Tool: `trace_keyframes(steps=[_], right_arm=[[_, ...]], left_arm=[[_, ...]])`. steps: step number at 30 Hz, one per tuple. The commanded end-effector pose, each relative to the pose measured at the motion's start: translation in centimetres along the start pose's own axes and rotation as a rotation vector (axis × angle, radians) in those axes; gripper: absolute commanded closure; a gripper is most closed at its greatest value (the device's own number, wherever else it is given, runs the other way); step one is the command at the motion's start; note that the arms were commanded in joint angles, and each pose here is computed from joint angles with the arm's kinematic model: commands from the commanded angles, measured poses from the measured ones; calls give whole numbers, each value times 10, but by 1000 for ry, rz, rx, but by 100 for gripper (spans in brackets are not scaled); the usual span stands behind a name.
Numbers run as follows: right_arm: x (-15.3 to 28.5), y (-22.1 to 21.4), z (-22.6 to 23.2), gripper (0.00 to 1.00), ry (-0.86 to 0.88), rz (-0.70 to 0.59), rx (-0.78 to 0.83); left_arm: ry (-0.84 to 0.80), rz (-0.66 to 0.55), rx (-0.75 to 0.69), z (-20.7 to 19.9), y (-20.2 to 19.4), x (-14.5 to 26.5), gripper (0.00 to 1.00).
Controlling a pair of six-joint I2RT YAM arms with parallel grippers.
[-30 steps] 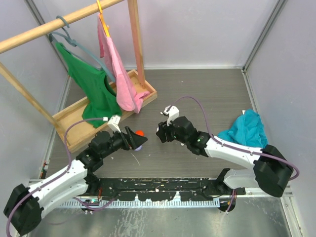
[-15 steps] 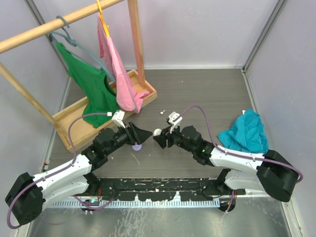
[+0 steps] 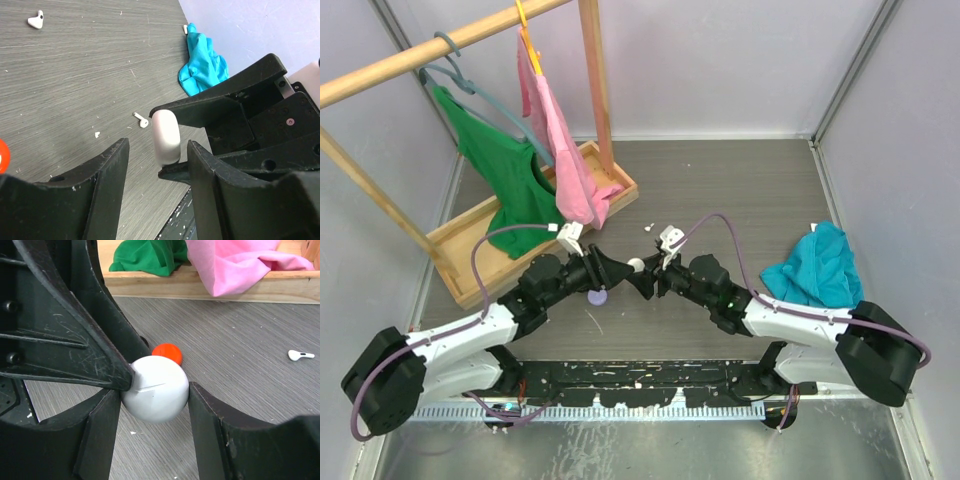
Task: Insert the wireless bluetooth earbuds into the charging case
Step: Pick up the charging case at the center of the board.
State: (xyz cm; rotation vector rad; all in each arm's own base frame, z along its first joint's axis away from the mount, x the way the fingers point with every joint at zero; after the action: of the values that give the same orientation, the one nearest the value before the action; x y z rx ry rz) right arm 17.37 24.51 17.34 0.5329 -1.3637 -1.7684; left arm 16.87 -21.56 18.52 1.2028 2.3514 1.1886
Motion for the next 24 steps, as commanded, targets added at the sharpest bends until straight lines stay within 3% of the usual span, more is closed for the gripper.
trace_keyframes(steps=[1,4,12,18,24], right_arm=[[-7,25,11,52,67,-109,37],[-11,25,11,50,72,-108,51],[-15,23,10,42,66,-102,60],[-10,24,7,20,73,46,122],[18,48,-12,17,123,213,185]], left_arm=[[-106,-71,-35,-18,19,-13,50],[-110,-56,-37,-15,14,-18,55],[-128,-3,-139,-9,6,-19,80],[-141,131,-347,-9,7,-15,90],[-204,174,-502,-10,15,-14,94]])
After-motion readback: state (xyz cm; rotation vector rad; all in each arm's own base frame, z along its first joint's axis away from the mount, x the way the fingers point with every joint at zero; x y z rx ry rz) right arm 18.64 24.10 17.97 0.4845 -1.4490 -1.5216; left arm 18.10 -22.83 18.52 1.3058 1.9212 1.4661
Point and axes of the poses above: each gripper's point midway between its finger pads, its own x axis back along the fingers, its own z axis along the line the jaws close on, y = z × x, the point moved 8 cm from there along x, back along the fingers, and after that the axes turned 8 degrees about -x, right-handed, at the moved point
